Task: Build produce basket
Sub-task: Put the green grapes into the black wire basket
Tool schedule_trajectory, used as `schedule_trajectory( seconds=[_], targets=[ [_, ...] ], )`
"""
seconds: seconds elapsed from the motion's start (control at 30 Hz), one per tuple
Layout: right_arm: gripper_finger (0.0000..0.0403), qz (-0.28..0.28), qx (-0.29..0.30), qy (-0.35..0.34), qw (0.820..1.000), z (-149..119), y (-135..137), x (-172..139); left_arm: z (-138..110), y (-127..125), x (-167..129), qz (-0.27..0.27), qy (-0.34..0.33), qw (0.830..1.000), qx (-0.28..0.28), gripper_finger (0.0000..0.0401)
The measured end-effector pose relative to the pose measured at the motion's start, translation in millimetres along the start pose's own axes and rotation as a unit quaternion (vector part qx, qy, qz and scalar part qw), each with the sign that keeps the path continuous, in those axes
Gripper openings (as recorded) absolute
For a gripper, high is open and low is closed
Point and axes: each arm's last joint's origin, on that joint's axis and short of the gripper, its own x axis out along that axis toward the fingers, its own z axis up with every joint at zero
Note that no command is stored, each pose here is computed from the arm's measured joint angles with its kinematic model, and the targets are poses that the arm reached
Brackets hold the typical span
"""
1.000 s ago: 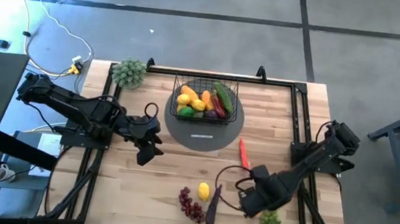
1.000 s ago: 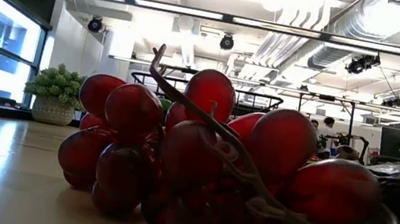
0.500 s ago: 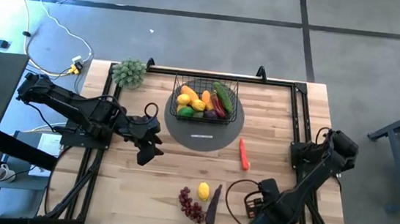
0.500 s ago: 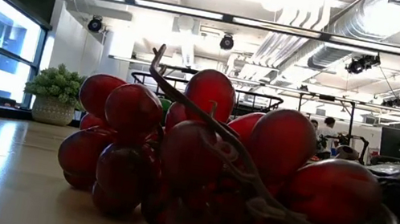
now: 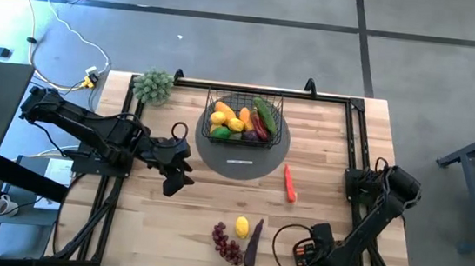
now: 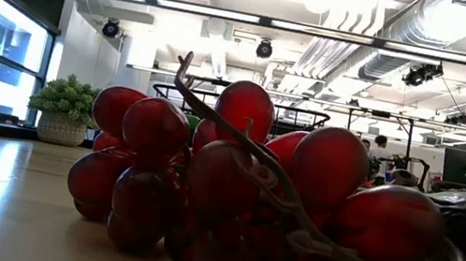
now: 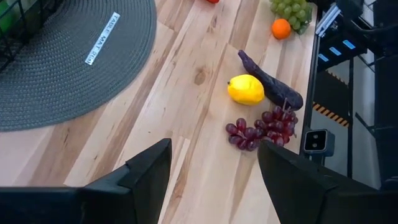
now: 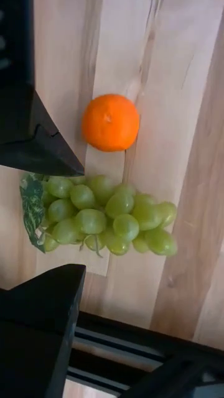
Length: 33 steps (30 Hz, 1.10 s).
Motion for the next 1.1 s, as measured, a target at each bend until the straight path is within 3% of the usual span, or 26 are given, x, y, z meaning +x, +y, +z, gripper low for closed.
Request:
schedule_trajectory(
  seconds=[0.47,0.8,0.93,1.1],
  targets=[
    [0.0225,-0.050,-0.001,-0.038,0.998,-16.4,12.8,37.3,-1.0,-1.0,0.0,-0.019,0.017,1.000,0.000,0.0227],
    [0.0221,-0.044,0.009,-0.005,0.999,-16.6,14.8,67.8,-2.2,-2.3,-0.1,-0.021,0.019,1.000,0.003,0.0227],
    [0.0182,-0.049,0.010,-0.002,0.999,-14.4,16.0,69.0,-5.5,-6.0,-0.5,-0.028,0.024,0.999,0.011,0.0227],
    [0.0084,-0.053,0.007,0.000,0.999,-13.0,17.0,69.2,-9.6,-10.3,-1.0,-0.035,0.030,0.999,0.021,0.0227]
  ],
)
